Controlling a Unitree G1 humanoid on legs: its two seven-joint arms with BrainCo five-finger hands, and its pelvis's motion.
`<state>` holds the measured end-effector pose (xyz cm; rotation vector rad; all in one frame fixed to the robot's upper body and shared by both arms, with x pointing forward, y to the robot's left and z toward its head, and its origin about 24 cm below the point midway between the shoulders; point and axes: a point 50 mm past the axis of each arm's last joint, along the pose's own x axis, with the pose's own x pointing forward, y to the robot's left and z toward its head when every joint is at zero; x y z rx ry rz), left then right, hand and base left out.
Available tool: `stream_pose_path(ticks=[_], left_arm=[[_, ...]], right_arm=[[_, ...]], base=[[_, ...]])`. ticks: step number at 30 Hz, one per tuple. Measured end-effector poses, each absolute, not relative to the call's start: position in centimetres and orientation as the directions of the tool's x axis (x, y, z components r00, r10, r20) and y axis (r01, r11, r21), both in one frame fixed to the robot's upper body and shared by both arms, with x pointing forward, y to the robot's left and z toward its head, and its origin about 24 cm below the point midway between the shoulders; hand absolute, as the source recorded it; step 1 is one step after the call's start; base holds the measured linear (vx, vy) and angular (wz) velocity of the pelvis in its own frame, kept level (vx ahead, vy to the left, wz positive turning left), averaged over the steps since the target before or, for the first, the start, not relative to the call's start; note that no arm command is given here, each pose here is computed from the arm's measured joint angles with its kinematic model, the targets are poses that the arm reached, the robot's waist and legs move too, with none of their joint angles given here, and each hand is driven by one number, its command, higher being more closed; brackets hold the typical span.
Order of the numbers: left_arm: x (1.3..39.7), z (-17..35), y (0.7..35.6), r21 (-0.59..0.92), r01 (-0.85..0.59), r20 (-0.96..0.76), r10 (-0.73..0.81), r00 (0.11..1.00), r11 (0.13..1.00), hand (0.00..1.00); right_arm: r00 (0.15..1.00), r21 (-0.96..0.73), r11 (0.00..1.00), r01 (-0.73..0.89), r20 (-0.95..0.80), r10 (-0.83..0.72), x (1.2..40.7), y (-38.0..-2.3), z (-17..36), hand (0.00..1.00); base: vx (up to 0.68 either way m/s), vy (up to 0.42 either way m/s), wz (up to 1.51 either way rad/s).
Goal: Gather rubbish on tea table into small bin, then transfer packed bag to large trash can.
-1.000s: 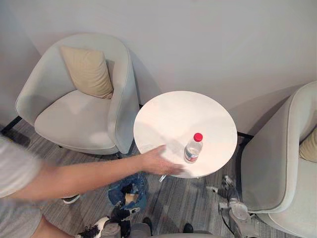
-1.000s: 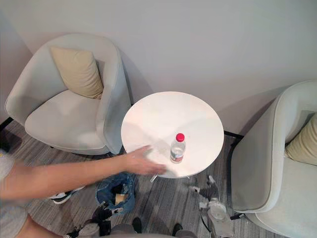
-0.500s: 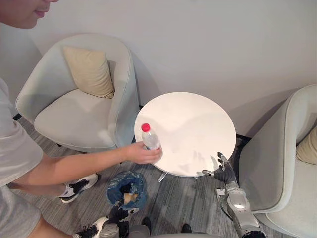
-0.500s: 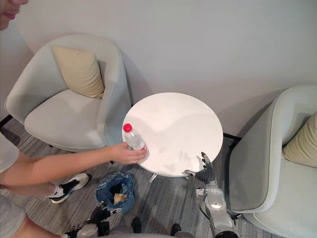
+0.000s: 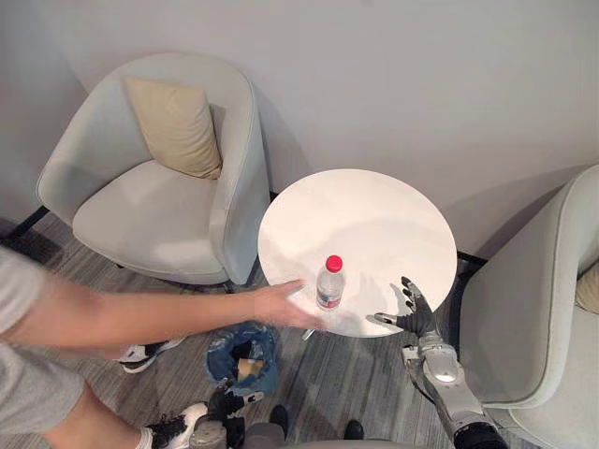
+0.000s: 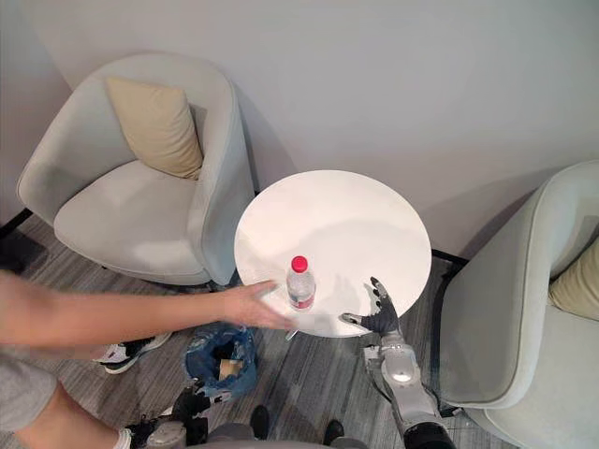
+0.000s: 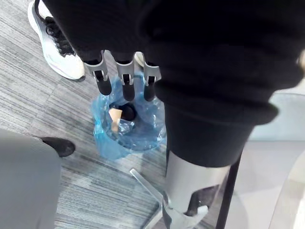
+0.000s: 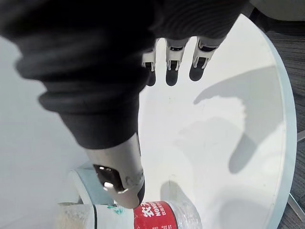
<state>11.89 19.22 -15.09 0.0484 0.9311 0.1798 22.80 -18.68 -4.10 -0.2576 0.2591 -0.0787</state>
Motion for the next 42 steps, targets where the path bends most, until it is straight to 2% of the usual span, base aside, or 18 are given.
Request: stream_pose_path(ticks=[17, 26, 31, 42], left_arm=[[11.8, -15.1, 19.2, 0.119, -0.131, -0.793, 0.174, 0.584, 0.984, 0.00], [11.8, -15.0, 19.2, 0.119, -0.131, -0.790, 0.174, 0.588, 0.984, 0.00], [11.9, -15.0, 19.1, 0.116, -0.134, -0.785, 0.174, 0.595, 0.984, 0.00], [13.2, -14.2, 18.9, 0.100, -0.145, -0.742, 0.171, 0.649, 0.984, 0.00]], right_arm=[[0.967, -0.306, 0.952, 0.020, -0.236, -0.097, 22.8, -18.3, -4.1, 0.00], [0.971, -0.301, 0.948, -0.101, -0.237, 0.029, 23.2, -15.7, -4.0, 0.00], [0.977, -0.302, 0.943, -0.139, -0.195, 0.082, 24.5, -14.4, -3.0, 0.00], [0.993, -0.296, 0.952, -0.079, -0.111, 0.048, 27.5, -13.9, -0.9, 0.00]], base=[[-0.02, -0.005, 0.03], [-0.03, -0.008, 0.09], [-0.05, -0.015, 0.12], [0.00, -0.012, 0.14]])
